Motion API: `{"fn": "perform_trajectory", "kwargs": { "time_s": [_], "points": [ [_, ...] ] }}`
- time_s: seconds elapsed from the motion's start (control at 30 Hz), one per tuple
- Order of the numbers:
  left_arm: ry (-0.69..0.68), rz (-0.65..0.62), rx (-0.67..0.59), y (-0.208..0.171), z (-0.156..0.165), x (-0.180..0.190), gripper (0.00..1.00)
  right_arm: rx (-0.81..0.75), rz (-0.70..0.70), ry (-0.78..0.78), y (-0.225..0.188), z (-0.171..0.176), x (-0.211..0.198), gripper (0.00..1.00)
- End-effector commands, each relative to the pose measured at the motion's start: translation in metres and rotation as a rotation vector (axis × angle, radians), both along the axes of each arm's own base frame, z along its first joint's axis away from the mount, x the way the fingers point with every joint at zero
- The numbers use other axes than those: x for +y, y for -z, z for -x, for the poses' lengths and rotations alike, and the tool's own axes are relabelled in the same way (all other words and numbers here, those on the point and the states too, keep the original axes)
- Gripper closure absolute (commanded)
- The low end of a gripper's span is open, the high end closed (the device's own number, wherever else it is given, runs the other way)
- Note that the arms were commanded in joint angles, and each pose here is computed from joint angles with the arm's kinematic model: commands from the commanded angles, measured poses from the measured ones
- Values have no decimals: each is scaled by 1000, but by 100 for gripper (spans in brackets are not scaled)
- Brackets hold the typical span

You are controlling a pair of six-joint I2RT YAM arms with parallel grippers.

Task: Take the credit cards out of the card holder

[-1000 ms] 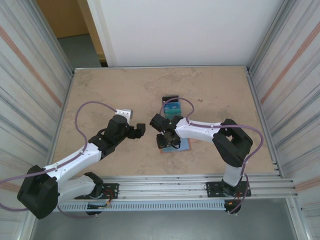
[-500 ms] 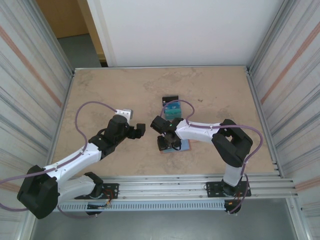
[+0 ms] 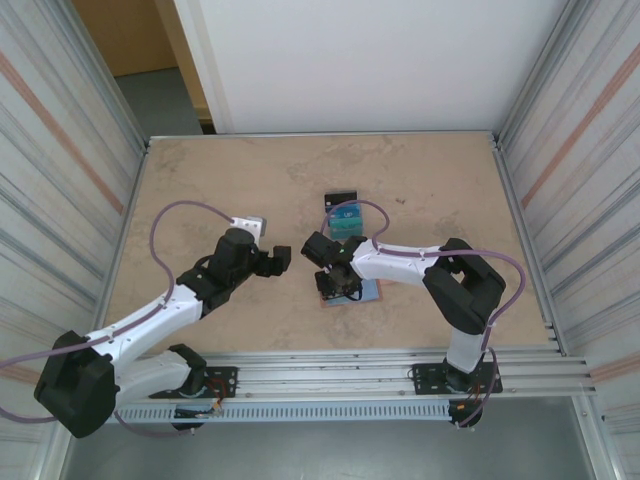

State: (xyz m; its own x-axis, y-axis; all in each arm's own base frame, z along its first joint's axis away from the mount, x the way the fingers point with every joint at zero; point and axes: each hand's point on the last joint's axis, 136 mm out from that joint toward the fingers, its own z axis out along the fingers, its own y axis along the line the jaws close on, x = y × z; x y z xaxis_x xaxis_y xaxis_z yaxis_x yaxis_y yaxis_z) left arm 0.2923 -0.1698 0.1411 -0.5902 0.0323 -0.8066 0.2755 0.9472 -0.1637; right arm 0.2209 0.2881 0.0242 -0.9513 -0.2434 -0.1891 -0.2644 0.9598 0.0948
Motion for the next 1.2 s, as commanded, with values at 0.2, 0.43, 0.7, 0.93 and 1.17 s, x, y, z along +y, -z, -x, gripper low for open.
{"fn": "perform_trajectory", "kwargs": {
  "time_s": [0.2,0.43,0.7,0.93,1.17],
  "points": [
    [17,-15,-35,-18,1,-4,1,-40,-3,21,-12,-5,-11,79],
    [29,-79,-54,-21,3,-9,1,-80,-33,68,-21,-15,-20,88],
    [54,-104,-46,-13,6,-24,1,-53,-159,99,-23,-19,-17,92],
    [57,-152,-20,3,7,-40,1,-10,-337,128,-31,-22,-12,92],
    [58,-96,-5,5,5,-51,1,16,-448,124,-41,-17,-3,93]
  ]
}}
